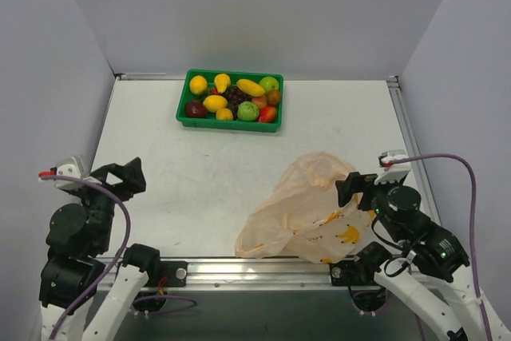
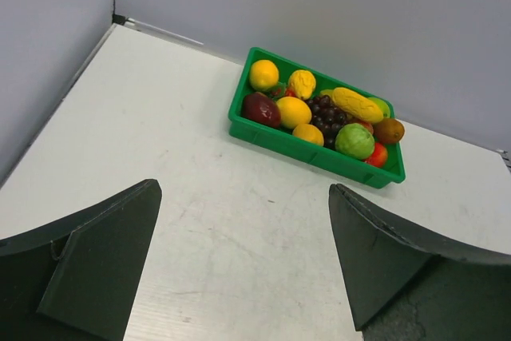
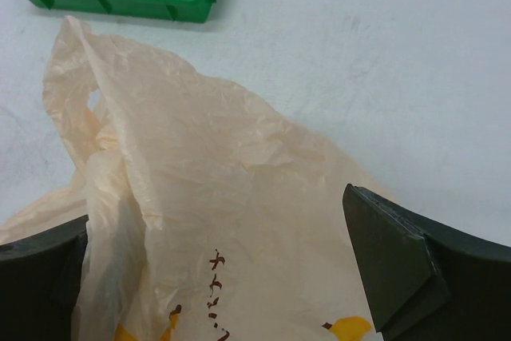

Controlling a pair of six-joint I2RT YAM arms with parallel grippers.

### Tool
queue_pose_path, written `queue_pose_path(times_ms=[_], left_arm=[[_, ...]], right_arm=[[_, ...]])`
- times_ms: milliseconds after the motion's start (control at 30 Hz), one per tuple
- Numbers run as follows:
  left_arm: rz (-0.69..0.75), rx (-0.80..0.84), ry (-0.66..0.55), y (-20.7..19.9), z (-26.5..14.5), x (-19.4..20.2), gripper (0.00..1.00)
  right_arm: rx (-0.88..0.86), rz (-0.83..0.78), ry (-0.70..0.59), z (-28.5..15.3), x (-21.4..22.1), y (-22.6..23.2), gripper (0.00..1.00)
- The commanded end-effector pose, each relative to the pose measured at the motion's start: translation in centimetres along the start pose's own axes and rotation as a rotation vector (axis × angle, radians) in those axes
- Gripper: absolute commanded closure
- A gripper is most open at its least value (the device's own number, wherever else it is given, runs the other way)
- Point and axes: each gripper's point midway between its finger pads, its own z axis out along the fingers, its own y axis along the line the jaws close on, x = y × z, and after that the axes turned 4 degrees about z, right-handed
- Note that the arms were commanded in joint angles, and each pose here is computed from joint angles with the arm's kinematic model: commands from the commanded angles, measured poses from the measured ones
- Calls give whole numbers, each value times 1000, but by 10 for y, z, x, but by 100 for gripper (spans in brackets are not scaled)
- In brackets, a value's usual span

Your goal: Untie the knot of the plastic bag and take out the fruit

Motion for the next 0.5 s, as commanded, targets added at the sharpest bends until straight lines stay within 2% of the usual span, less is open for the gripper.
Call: queue_pose_path(times_ms=[0, 200, 267, 433, 467], left_arm=[[61, -87, 56, 30, -22, 25, 3], [-3, -124, -22, 48, -38, 29, 3], [-22, -125, -17, 48, -37, 34, 3], [-29, -100, 14, 41, -32, 42, 2], [-28, -95, 19, 39, -31, 42, 3]], right_arm=[[96, 12, -77, -28, -23, -24, 0], [124, 31, -170, -52, -31, -42, 0], [114, 48, -136, -45, -18, -39, 0], [10, 63, 137, 1, 33, 1, 0], [-86, 71, 210, 5, 44, 23, 0]])
